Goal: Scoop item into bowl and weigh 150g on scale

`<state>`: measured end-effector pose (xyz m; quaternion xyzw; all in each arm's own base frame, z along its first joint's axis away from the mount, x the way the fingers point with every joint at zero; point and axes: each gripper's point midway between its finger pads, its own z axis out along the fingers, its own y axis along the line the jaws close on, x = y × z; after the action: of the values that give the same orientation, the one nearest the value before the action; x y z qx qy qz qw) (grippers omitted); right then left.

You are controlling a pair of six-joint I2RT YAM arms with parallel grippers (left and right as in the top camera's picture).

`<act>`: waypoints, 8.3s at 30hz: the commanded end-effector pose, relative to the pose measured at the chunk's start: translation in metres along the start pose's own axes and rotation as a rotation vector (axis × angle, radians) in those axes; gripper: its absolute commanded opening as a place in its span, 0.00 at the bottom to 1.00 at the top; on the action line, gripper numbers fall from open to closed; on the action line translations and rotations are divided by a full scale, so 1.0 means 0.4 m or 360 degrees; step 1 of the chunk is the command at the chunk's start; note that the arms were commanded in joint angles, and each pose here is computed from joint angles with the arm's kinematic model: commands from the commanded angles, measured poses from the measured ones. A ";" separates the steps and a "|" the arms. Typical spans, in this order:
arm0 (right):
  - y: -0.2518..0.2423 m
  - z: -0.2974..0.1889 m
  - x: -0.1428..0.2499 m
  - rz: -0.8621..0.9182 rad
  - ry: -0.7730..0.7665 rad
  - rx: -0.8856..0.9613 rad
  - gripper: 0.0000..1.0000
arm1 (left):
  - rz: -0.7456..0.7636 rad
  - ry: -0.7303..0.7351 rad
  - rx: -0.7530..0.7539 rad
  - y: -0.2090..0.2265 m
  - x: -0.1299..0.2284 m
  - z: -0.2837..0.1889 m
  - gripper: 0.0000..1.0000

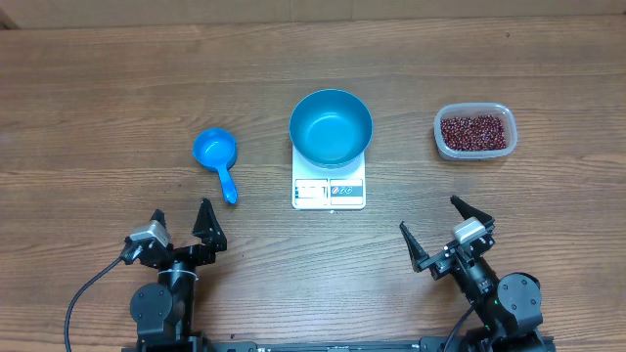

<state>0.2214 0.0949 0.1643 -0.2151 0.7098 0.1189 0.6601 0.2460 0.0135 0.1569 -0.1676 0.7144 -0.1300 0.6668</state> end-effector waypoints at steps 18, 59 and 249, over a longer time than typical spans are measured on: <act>-0.006 -0.002 -0.008 0.0007 -0.0021 0.0021 1.00 | 0.0323 0.0051 0.0224 -0.140 -0.162 -0.041 1.00; -0.006 -0.002 -0.008 0.0007 -0.0021 0.0021 1.00 | 0.0246 0.1377 -0.0299 -0.113 -0.210 0.236 1.00; 0.095 -0.029 -0.135 0.2097 -0.0055 -0.0553 1.00 | -0.0408 0.1679 -0.0792 -0.668 0.095 0.193 0.04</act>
<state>0.1982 0.1299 0.2091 0.1748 0.6556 0.6097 0.4097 0.3363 -0.2437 0.2314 -0.2922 0.9402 -0.1184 0.1290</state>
